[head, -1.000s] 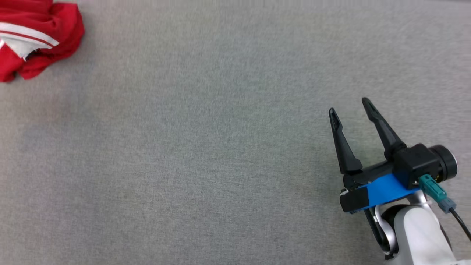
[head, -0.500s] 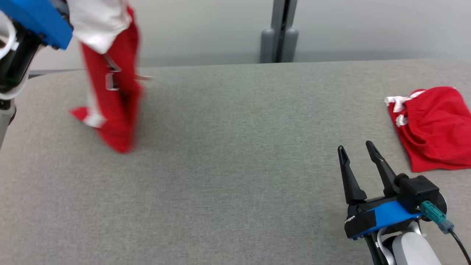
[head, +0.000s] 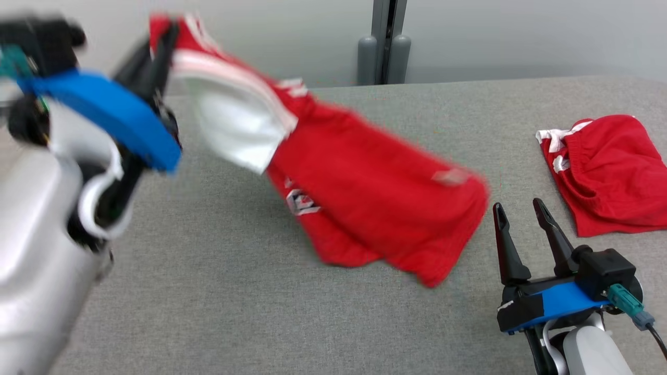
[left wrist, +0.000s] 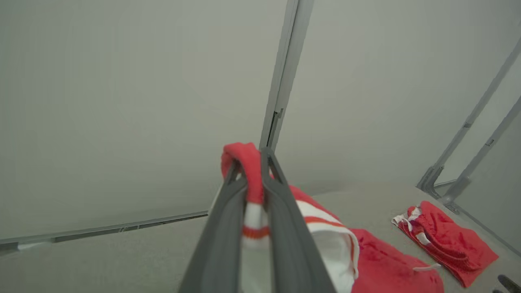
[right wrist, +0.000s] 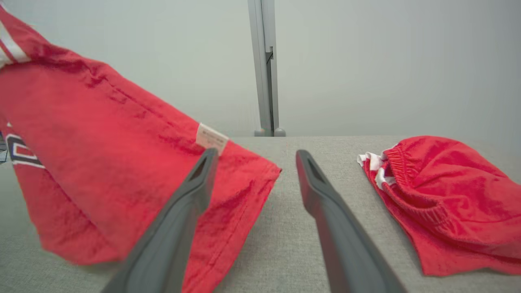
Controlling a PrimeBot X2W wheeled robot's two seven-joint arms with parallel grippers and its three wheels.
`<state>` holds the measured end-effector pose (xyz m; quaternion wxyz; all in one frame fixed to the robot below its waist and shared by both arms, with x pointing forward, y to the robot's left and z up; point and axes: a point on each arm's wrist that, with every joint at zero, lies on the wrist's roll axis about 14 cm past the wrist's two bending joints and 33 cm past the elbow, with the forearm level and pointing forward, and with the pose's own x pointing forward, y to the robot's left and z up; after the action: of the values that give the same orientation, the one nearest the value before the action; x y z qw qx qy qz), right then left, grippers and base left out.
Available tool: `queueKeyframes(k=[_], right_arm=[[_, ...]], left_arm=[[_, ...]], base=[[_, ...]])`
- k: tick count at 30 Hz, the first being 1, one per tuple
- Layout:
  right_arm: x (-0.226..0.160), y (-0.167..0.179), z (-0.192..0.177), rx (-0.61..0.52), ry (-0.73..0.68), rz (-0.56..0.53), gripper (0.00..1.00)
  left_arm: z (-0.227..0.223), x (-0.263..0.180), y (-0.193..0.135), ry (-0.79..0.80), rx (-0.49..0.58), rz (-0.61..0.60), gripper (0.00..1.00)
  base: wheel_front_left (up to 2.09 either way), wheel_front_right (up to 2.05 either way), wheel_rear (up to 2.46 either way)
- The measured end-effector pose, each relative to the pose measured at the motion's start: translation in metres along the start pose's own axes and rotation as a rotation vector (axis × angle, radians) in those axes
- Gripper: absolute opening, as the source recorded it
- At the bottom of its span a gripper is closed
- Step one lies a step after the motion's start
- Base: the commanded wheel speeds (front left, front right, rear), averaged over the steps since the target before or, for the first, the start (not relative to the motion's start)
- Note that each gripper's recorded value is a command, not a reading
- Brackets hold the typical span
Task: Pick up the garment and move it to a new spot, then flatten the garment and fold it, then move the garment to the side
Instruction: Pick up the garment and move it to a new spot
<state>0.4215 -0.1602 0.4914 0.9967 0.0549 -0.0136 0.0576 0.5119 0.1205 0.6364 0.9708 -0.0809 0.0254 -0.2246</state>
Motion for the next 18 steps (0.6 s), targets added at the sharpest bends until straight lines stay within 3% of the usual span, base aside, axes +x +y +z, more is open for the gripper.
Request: queueKeyframes(k=[6, 12, 13, 14, 15, 16, 18], right_arm=[[0.009, -0.001, -0.012, 0.005, 0.026, 0.001, 1.00], [0.015, -0.004, -0.023, -0.004, 0.051, -0.004, 1.00], [0.016, -0.004, -0.025, -0.005, 0.055, -0.003, 1.00], [0.016, -0.004, -0.026, -0.005, 0.059, -0.003, 1.00], [0.016, -0.004, -0.027, -0.006, 0.061, -0.002, 1.00], [0.017, -0.004, -0.027, -0.006, 0.063, -0.002, 1.00], [0.017, -0.004, -0.028, -0.006, 0.063, -0.002, 1.00]], left_arm=[[-0.146, -0.036, 0.044, 0.250, -0.184, 0.188, 0.00], [-0.203, -0.055, 0.071, 0.322, -0.223, 0.308, 0.00], [-0.207, -0.056, 0.073, 0.323, -0.222, 0.316, 0.06], [-0.210, -0.055, 0.073, 0.319, -0.224, 0.321, 0.32], [-0.209, -0.053, 0.073, 0.306, -0.219, 0.321, 0.84], [-0.207, -0.049, 0.073, 0.286, -0.216, 0.318, 1.00], [-0.201, -0.044, 0.073, 0.248, -0.200, 0.316, 1.00]], base=[[0.00, 0.00, 0.00], [0.00, 0.00, 0.00], [0.00, 0.00, 0.00], [0.00, 0.00, 0.00], [0.00, 0.00, 0.00], [0.00, 0.00, 0.00], [0.00, 0.00, 0.00]])
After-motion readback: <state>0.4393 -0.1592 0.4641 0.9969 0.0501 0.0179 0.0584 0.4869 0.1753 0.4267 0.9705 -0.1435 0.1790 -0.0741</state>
